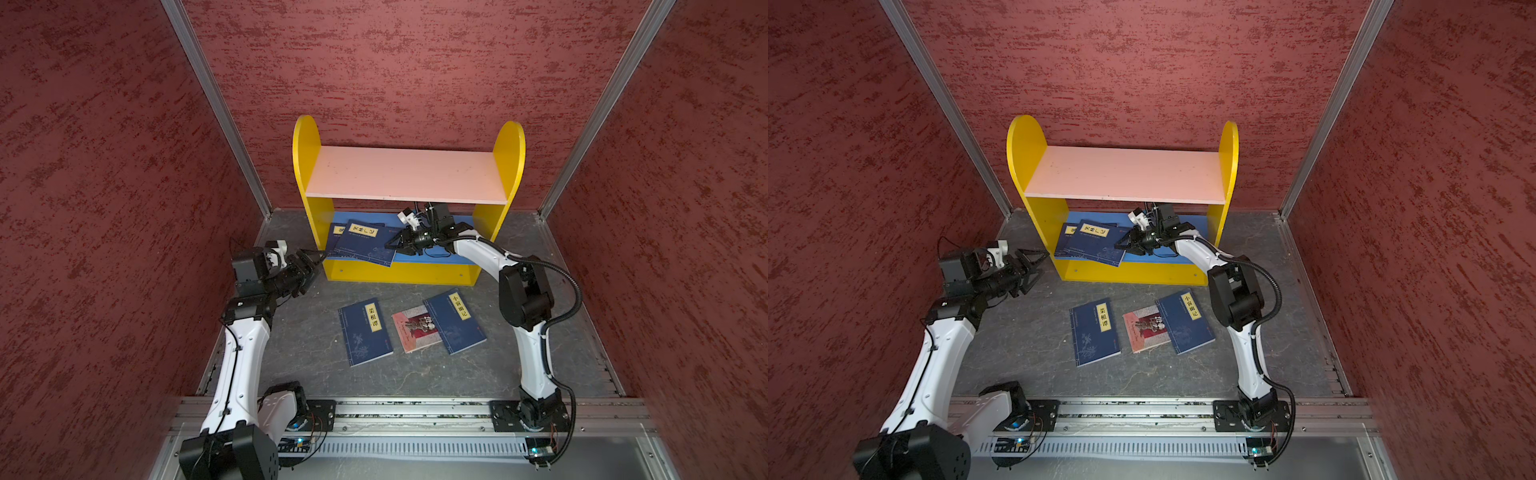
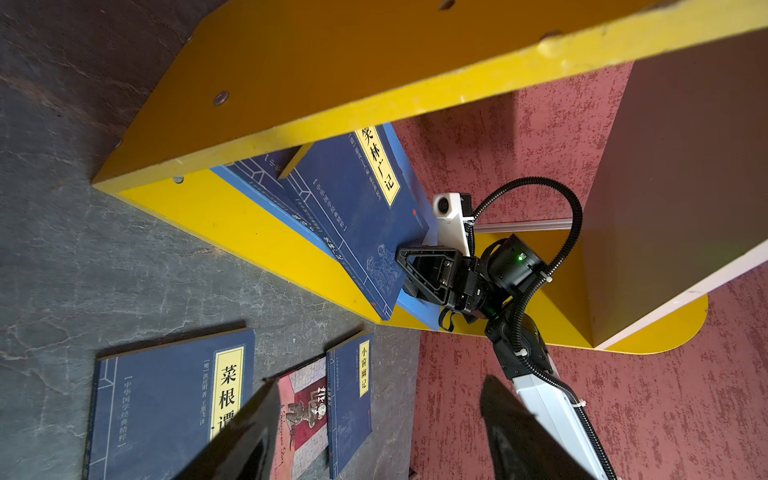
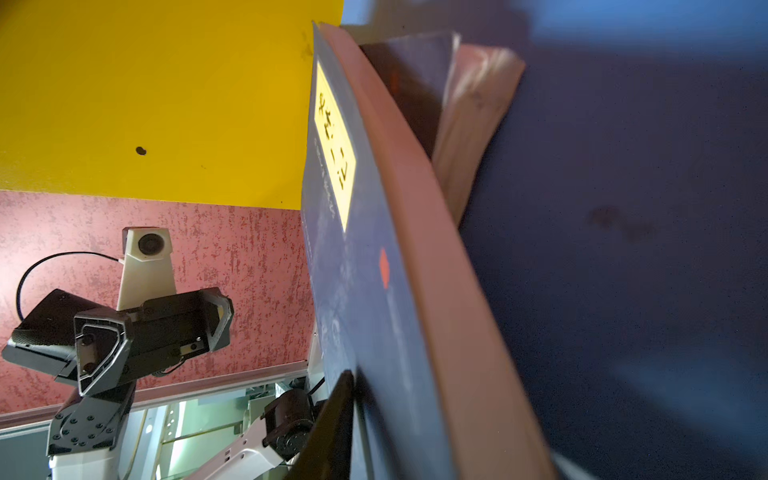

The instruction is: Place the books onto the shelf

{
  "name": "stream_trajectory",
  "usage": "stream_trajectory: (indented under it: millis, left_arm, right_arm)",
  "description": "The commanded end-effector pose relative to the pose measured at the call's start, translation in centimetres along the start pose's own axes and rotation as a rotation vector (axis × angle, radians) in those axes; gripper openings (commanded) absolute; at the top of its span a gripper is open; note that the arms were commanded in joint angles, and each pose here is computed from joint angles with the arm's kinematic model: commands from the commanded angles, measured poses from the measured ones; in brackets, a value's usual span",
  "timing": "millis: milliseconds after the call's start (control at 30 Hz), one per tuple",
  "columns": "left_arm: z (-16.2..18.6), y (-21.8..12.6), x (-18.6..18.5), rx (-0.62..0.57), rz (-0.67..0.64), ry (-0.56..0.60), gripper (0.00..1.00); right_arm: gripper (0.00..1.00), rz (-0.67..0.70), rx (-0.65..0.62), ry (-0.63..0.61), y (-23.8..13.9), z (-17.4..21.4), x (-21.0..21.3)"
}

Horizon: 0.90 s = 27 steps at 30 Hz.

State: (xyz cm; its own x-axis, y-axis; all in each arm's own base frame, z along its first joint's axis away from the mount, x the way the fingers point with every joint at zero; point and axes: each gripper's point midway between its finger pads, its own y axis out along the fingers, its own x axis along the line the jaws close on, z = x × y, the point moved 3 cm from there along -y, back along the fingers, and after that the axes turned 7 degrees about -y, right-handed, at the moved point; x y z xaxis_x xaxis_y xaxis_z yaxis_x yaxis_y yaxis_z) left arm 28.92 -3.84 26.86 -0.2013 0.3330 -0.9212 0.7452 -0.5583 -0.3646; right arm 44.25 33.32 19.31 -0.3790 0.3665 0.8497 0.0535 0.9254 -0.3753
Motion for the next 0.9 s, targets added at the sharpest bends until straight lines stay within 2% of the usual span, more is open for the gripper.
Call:
stream_trajectory:
  millis: [0, 100, 167, 533, 867]
  left_arm:
    - [-0.2, -0.1, -0.1, 0.0, 0.014, 0.0, 0.76]
    - [-0.1, -0.1, -0.1, 0.003, 0.015, -0.004, 0.76]
    - [0.0, -0.2, -0.2, 0.005, 0.019, -0.002, 0.76]
    - [0.4, -0.6, -0.6, 0.004, 0.033, 0.004, 0.77]
    - [0.6, -0.7, -0.7, 0.01, 0.041, -0.001, 0.77]
  right_arm:
    - [0.38, 0.047, -0.025, -0.018, -0.4, -0.9, -0.6]
    - [0.49, 0.076, -0.047, -0.011, -0.7, -1.4, -0.8]
    - [0.52, 0.099, -0.064, -0.011, -1.0, -1.7, -0.7]
    - [0.53, 0.212, -0.118, 0.051, -2.9, -1.5, -0.3]
    - [0.51, 0.181, -0.147, 0.099, -2.7, -0.7, -0.7]
